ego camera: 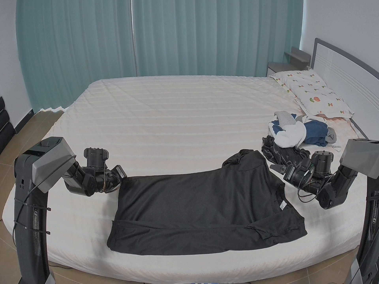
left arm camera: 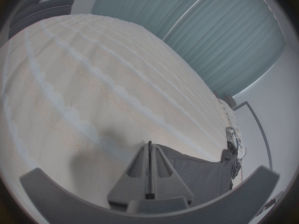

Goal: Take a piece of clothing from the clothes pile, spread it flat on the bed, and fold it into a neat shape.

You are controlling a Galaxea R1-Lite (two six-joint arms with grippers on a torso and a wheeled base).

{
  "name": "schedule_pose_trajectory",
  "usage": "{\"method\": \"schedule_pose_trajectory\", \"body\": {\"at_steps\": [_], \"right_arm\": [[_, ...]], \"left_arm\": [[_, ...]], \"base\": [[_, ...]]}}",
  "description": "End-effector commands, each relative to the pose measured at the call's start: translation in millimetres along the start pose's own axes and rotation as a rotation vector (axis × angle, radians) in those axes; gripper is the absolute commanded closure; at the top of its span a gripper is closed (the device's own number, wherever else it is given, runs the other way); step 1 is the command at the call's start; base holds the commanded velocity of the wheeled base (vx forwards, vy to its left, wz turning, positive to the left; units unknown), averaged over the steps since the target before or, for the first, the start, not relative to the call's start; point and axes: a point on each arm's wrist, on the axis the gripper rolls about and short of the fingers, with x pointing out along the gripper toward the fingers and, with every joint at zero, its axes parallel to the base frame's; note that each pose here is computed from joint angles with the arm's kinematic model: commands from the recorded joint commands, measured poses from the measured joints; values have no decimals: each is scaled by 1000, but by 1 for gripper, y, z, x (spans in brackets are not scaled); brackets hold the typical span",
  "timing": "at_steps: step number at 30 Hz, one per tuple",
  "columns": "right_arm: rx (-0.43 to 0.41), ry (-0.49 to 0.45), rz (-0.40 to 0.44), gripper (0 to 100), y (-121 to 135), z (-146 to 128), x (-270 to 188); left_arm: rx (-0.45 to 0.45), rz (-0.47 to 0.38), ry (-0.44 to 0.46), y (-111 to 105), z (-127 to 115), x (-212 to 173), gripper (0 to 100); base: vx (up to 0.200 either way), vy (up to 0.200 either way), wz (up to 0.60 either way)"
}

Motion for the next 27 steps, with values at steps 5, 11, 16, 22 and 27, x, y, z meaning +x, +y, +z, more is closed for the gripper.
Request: {"method": "schedule_pose_trajectory", "body": {"at_steps": [5, 11, 16, 22, 27], "right_arm": [[-154, 7, -61, 0, 1, 12, 54], [-186, -6, -57, 0, -7, 14, 76], [-187, -2, -56, 0, -9, 16, 89], [-199, -4, -42, 0, -5, 19, 104], [-207, -15, -25, 0, -3, 19, 116]], "left_arm": [[-18, -5, -12, -3, 4, -6, 100], [-18, -7, -16, -4, 5, -13, 100], [-19, -11, -32, -1, 6, -12, 100], [-19, -14, -37, 0, 6, -12, 100], [-19, -14, -37, 0, 6, -12, 100]], "base": [[0, 0, 0], [0, 0, 0], [0, 0, 0], [0, 0, 0], [0, 0, 0]]}}
